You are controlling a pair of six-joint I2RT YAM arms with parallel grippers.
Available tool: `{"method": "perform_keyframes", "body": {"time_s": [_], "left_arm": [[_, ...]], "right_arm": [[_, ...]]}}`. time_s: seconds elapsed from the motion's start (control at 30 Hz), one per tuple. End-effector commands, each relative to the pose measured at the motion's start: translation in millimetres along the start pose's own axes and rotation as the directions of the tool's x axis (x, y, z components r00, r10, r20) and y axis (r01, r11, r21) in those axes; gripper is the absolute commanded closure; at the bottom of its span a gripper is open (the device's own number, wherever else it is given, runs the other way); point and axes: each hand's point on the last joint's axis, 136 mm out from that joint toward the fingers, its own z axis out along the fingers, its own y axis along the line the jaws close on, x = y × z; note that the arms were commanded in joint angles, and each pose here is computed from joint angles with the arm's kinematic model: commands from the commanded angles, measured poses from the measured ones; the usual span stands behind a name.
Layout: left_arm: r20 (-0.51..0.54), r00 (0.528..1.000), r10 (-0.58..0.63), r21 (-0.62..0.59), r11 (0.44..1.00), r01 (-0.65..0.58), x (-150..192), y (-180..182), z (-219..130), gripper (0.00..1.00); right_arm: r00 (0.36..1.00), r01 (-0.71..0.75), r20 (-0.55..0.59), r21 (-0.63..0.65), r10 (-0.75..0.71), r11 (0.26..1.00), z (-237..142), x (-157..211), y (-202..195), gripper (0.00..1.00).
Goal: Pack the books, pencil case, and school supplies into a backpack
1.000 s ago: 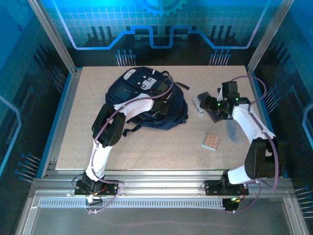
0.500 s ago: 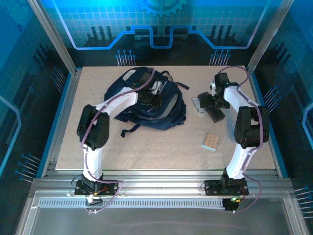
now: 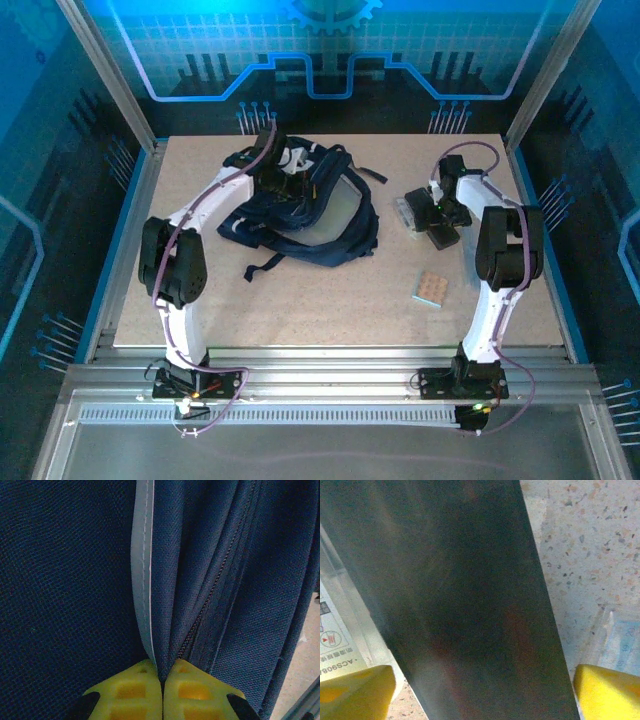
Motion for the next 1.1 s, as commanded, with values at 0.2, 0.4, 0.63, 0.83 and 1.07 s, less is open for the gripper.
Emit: {"method": "perform_keyframes", "body": {"time_s": [0.2, 0.4, 0.63, 0.83, 1.07], "left_arm": [[0.083, 0.997, -0.007, 0.104, 0.995, -0.002, -19, -37, -45, 1.00], [0.108, 0.994, -0.010, 0.136, 0.991, -0.005, -23, -45, -53, 1.00], [0.142, 0.990, -0.025, 0.161, 0.987, 0.002, -32, -46, -56, 1.00], [0.152, 0.988, -0.038, 0.201, 0.980, 0.007, -39, -51, -54, 1.00], [0.160, 0.984, -0.072, 0.261, 0.965, 0.029, -46, -57, -48, 1.00]], "right_arm": [[0.998, -0.002, -0.059, -0.004, 0.002, 1.000, 13, 6, -5, 0.27], [0.998, 0.000, -0.057, 0.032, 0.002, 0.999, 15, 5, -8, 0.19], [1.000, -0.010, 0.000, 0.015, 0.010, 1.000, -1, -4, 2, 0.40], [0.992, -0.065, 0.104, -0.038, 0.069, 0.997, -58, -11, 11, 0.48], [0.972, -0.021, 0.222, -0.232, 0.074, 0.973, -124, -17, 71, 0.50]]}}
